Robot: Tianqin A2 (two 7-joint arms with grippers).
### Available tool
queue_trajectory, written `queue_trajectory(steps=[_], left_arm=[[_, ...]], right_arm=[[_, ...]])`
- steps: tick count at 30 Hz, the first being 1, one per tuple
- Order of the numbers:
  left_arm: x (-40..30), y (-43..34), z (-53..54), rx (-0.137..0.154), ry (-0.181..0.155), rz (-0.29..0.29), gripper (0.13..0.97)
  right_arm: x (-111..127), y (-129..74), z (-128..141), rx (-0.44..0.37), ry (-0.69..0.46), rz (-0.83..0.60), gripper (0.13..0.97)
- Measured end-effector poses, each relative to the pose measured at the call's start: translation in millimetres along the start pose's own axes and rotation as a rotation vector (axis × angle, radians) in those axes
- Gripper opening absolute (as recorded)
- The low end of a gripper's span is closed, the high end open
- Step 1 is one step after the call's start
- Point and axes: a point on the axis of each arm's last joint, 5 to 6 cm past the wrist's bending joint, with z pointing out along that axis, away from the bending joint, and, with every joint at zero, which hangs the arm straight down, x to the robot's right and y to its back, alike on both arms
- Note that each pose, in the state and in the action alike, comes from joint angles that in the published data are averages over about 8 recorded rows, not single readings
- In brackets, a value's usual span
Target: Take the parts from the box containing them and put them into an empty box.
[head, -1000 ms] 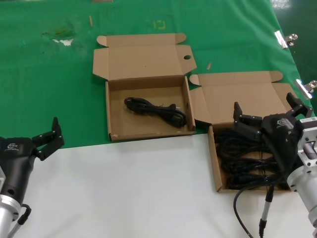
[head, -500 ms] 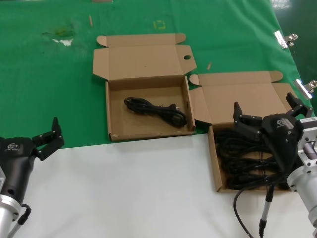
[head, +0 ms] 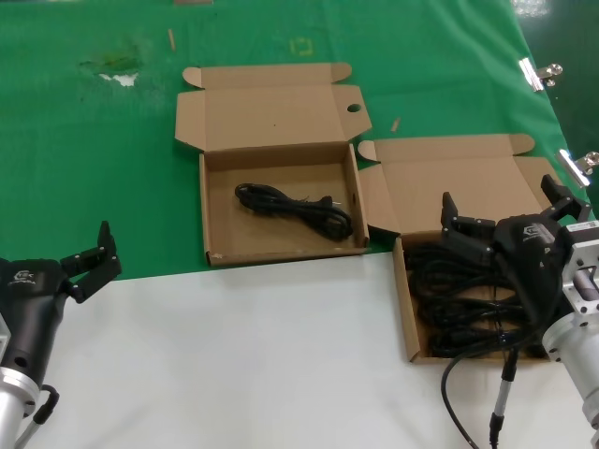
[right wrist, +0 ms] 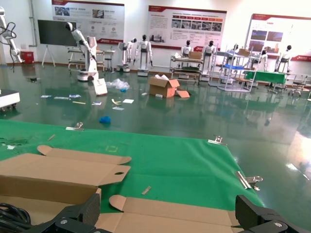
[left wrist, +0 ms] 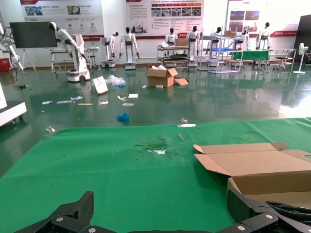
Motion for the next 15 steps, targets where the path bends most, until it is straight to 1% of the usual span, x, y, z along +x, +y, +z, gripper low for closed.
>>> queue_trajectory(steps=[15], left_arm=[[0.0,0.0,0.0,0.0,0.0,0.0,0.966]], right_arm=[[0.0,0.0,0.0,0.0,0.0,0.0,0.966]])
